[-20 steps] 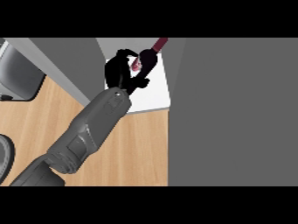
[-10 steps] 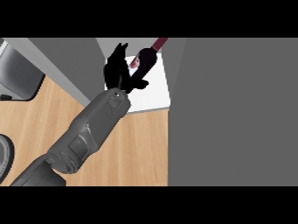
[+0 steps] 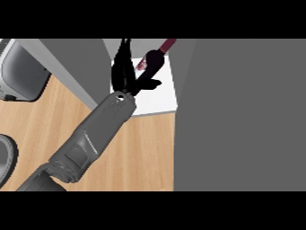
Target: Pick up the wine, place it into the cabinet and close the cabinet
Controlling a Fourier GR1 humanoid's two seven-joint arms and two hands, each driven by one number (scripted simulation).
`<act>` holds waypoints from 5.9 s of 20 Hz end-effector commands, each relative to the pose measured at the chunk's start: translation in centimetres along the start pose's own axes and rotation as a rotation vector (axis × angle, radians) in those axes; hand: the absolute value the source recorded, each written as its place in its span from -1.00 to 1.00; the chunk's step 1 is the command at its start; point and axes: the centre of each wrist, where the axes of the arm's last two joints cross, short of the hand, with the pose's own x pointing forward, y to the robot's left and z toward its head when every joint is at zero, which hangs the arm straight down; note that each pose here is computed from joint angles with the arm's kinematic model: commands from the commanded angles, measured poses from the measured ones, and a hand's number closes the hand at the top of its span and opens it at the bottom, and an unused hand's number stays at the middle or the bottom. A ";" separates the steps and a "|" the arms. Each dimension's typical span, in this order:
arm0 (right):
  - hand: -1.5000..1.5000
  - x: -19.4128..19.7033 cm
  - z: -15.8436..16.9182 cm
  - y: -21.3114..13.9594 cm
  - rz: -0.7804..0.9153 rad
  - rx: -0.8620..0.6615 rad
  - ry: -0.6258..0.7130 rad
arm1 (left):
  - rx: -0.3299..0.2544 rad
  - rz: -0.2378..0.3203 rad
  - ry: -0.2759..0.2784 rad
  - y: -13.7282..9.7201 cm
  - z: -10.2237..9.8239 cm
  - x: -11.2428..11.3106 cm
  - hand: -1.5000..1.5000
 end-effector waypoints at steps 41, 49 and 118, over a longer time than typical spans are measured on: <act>-1.00 4.0 1.0 2.8 0.052 -0.122 0.010 | -0.187 0.753 -0.182 6.5 13.0 -0.5 -1.00; -1.00 5.6 0.8 3.0 0.078 -0.081 0.011 | -0.212 0.723 -0.184 10.9 16.0 -3.3 -1.00; 1.00 -1.0 -27.1 12.3 -0.193 0.314 0.113 | -0.417 0.817 -0.267 29.4 14.9 -12.8 1.00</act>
